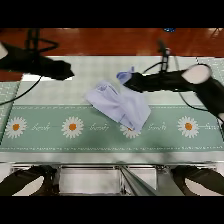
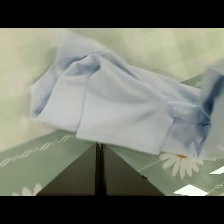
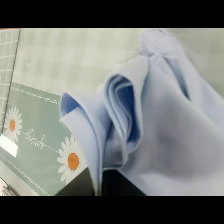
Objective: Fold the shirts.
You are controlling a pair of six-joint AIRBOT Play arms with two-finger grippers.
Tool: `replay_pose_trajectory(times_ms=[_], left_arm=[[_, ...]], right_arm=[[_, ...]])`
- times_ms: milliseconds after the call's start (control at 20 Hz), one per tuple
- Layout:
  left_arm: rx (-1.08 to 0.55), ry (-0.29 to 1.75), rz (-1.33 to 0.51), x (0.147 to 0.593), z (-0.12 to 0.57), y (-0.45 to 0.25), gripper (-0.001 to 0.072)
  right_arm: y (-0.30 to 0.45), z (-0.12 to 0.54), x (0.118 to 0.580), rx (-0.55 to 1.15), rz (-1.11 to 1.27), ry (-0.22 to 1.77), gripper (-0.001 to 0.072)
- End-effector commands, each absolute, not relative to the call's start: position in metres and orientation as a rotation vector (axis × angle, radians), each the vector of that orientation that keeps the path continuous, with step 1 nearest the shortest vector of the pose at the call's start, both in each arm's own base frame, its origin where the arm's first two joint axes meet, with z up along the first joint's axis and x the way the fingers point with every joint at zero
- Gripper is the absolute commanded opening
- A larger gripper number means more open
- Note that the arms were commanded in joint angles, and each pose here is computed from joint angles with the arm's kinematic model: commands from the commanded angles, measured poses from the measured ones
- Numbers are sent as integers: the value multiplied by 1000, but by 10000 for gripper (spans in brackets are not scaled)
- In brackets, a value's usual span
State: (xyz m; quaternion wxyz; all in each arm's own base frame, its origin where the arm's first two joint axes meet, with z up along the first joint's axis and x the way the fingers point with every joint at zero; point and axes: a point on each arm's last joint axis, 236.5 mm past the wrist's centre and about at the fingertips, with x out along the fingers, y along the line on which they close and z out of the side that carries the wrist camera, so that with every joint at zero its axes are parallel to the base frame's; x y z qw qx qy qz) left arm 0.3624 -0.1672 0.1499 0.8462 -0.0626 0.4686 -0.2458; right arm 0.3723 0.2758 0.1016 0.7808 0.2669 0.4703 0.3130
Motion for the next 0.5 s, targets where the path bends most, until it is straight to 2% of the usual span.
replay_pose_trajectory(times_ms=[0,200,400,450], left_arm=[[-158,957,-464,316,137,-140,24],[-247,1068,-506,280,90,-153,24],[-323,1082,-486,281,57,-160,24],[-338,1082,-480,282,50,-161,24]], right_arm=[[347,53,407,568,717,1086,20],[384,17,425,584,738,1148,20],[402,8,443,641,736,1134,21],[405,9,451,670,727,1112,111]])
